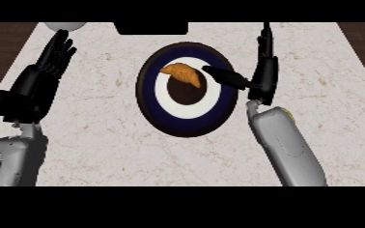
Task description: Pick the croissant from the placemat and place it in the plate
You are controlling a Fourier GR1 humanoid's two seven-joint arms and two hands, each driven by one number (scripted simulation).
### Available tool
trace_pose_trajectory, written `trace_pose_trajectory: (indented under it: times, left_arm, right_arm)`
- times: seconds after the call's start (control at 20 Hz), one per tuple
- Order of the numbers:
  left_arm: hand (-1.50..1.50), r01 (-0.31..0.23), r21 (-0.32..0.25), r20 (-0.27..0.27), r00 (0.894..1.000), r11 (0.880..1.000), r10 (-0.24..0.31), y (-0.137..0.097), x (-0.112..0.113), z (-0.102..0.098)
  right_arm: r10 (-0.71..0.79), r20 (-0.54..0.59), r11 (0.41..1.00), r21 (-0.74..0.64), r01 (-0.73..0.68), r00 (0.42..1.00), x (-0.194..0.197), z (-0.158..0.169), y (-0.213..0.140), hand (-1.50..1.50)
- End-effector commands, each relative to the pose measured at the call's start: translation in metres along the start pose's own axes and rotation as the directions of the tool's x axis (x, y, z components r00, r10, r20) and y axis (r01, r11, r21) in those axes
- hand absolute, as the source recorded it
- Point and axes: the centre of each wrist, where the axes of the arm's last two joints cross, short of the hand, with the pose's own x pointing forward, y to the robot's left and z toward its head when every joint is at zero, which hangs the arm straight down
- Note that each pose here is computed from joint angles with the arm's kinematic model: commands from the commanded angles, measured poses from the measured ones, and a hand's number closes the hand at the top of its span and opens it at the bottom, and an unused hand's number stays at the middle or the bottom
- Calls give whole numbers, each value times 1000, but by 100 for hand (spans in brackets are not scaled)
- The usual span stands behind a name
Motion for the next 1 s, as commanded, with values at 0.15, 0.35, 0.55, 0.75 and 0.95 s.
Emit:
trace_pose_trajectory:
  times: [0.15, 0.35, 0.55, 0.75, 0.95]
  left_arm:
    - [0, -5, 16, 6, 1000, 1000, 5, 11, -11, 1]
    - [0, 2, 8, -8, 1000, 1000, -2, -4, 5, -3]
    - [0, -7, -5, -5, 1000, 1000, 7, -10, -1, 28]
    - [0, -7, -6, 0, 1000, 1000, 7, 5, -8, 22]
    - [0, -2, 11, 7, 1000, 1000, 2, 7, -11, 5]
  right_arm:
    - [-15, 43, 1000, 5, 15, 999, -27, 25, -95, -150]
    - [-2, 38, 1000, 25, 1, 999, -44, 36, -134, -150]
    - [24, 57, 1000, 8, -25, 998, -55, 51, -166, -150]
    - [33, 55, 999, 14, -34, 998, -49, 56, -182, -150]
    - [103, 78, 994, -38, -100, 992, -70, 66, -197, -150]
